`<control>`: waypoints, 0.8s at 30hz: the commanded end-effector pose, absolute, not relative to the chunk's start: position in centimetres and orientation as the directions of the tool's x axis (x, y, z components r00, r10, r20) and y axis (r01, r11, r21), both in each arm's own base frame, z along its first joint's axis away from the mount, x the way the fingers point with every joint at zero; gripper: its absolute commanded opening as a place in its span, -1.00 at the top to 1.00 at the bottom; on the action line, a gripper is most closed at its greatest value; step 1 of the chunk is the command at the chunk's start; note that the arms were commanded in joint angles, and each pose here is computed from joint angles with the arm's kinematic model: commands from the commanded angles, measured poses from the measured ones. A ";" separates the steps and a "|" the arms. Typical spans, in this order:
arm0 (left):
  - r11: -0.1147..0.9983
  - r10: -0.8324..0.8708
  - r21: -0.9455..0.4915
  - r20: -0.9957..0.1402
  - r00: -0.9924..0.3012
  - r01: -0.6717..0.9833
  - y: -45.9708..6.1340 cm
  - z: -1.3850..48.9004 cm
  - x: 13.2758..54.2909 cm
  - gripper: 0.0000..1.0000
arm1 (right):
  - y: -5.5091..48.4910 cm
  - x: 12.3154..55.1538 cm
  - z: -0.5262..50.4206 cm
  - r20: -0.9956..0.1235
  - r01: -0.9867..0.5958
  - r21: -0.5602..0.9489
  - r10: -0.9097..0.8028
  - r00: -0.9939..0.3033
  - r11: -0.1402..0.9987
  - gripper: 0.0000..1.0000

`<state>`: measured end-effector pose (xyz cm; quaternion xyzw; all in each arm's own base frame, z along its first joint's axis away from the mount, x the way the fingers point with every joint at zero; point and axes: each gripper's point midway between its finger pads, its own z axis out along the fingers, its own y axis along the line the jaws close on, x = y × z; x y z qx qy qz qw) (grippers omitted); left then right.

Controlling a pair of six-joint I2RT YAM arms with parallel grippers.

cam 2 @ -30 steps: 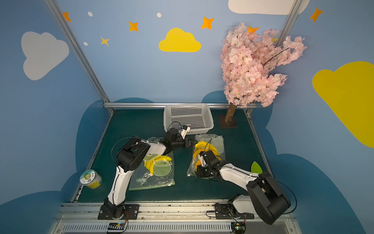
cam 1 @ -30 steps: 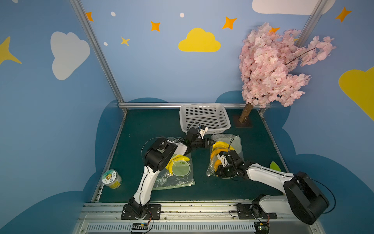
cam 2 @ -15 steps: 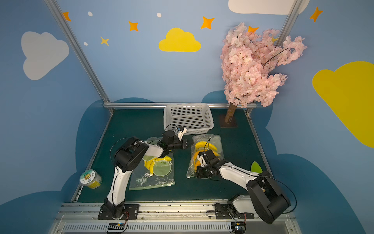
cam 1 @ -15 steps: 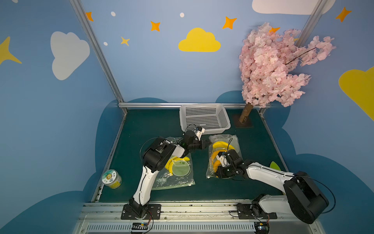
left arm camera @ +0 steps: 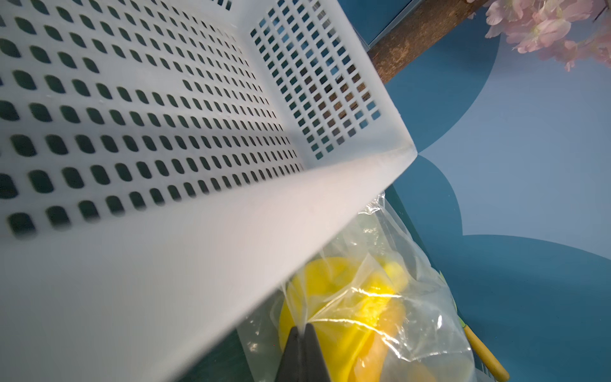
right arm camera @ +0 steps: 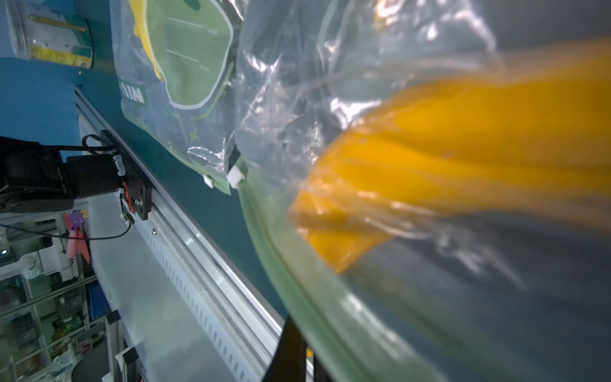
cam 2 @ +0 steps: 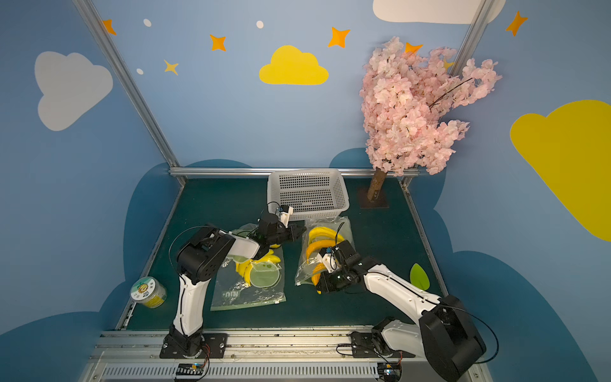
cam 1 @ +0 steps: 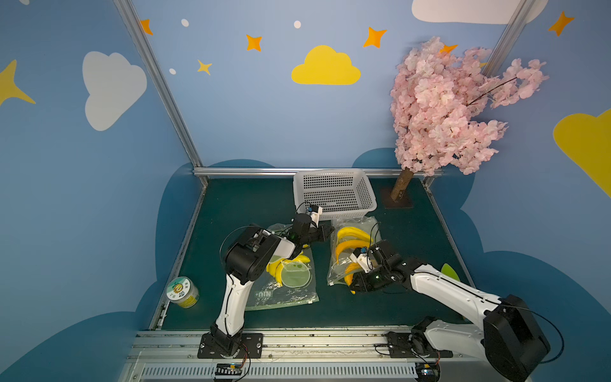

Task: Open the zip-top bag and take out the banana
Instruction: Pick up the banana from the zipper food storage bag.

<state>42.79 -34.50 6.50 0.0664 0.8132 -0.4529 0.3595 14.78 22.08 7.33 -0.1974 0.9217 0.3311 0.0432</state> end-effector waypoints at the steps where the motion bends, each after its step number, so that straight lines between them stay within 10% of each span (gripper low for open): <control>1: 0.615 -0.242 -0.647 -0.699 -0.673 0.451 -33.9 8.7 44.2 0.95 | 22.5 11.7 8.7 -0.119 -0.386 0.671 -0.422 -0.899 0.633 1.00; 15: 0.667 -0.260 -0.614 -0.723 -0.640 0.422 -33.8 8.7 46.7 0.95 | 22.0 4.8 16.2 -0.262 -0.417 0.826 -0.396 -0.880 0.379 1.00; 24: 0.663 -0.252 -0.623 -0.708 -0.660 0.415 -34.0 8.1 46.5 0.95 | 24.6 7.7 28.2 -0.623 -0.651 0.748 -0.200 -0.756 0.133 1.00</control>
